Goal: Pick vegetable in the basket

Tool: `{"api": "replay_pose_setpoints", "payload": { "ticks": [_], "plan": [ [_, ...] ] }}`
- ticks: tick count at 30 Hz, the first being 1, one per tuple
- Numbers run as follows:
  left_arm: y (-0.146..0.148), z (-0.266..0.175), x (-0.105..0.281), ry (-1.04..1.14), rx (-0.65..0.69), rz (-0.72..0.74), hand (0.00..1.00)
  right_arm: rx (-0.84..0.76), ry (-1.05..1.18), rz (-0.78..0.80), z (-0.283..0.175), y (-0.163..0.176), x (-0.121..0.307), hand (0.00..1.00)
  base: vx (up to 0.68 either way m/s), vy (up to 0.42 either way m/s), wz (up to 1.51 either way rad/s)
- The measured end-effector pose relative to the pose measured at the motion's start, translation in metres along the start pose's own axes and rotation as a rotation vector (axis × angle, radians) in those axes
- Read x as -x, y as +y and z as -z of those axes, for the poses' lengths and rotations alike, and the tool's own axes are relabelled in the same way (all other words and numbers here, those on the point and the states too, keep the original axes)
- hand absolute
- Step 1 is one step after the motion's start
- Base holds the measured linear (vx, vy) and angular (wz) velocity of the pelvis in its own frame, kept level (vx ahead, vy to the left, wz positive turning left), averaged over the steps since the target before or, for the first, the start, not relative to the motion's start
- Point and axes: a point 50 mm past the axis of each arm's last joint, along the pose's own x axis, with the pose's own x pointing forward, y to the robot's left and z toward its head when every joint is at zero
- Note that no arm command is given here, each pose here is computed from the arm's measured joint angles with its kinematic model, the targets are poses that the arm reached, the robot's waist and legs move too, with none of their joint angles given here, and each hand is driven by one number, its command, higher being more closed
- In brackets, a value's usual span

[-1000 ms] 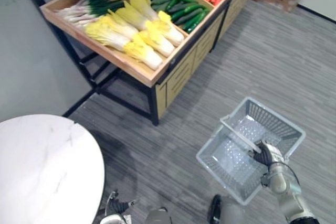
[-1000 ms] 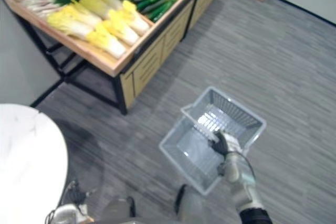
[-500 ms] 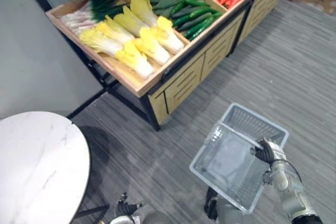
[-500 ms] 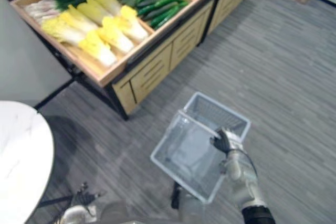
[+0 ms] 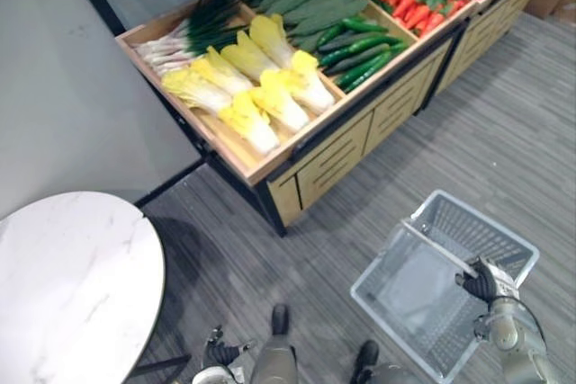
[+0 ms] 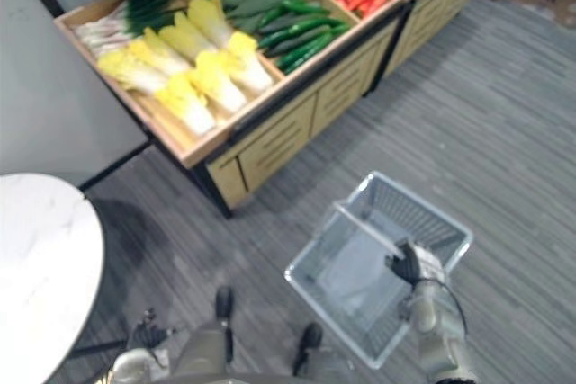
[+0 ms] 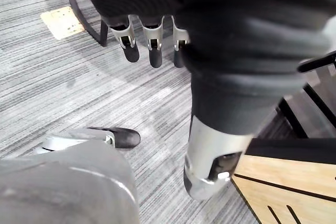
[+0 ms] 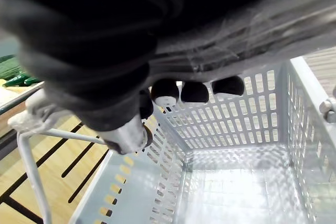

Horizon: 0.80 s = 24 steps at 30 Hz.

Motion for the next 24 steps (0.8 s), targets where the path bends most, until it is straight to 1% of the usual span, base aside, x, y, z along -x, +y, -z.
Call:
{"api": "replay_pose_setpoints", "payload": {
  "ticks": [2, 8, 10, 12, 13, 15, 19, 24],
  "plan": [
    [0.004, -0.002, -0.001, -0.007, -0.014, -0.011, 0.00, -0.032, 0.016, -0.019, -0.001, 0.011, 0.006, 1.00, 0.29, 0.255, -0.01],
    [-0.003, -0.013, -0.004, -0.043, -0.047, 0.010, 0.00, -0.050, -0.024, 0.006, -0.012, 0.007, -0.002, 1.00, 0.20, 0.163, -0.23],
    [-0.007, -0.017, -0.005, -0.058, -0.066, 0.025, 0.00, -0.073, -0.026, 0.005, -0.017, 0.011, -0.003, 1.00, 0.12, 0.119, -0.47],
    [-0.006, -0.012, -0.004, -0.046, -0.079, 0.026, 0.00, -0.084, -0.036, 0.013, -0.024, 0.013, -0.007, 1.00, 0.10, 0.177, -0.69],
    [-0.002, -0.011, -0.004, -0.044, -0.096, 0.023, 0.00, -0.088, -0.047, 0.025, -0.028, 0.010, -0.010, 1.00, 0.08, 0.155, -0.32],
    [0.005, -0.013, -0.005, -0.051, -0.128, 0.015, 0.00, -0.099, -0.034, 0.017, -0.026, 0.016, -0.005, 1.00, 0.12, 0.102, -0.05],
    [0.011, -0.018, -0.007, -0.066, -0.128, 0.003, 0.00, -0.111, -0.016, -0.012, -0.024, 0.026, -0.002, 1.00, 0.16, -0.011, 0.18],
    [0.011, -0.026, -0.009, -0.093, -0.105, -0.006, 0.00, -0.110, 0.002, -0.034, -0.022, 0.031, -0.003, 1.00, 0.22, -0.151, 0.31]
  ]
}}
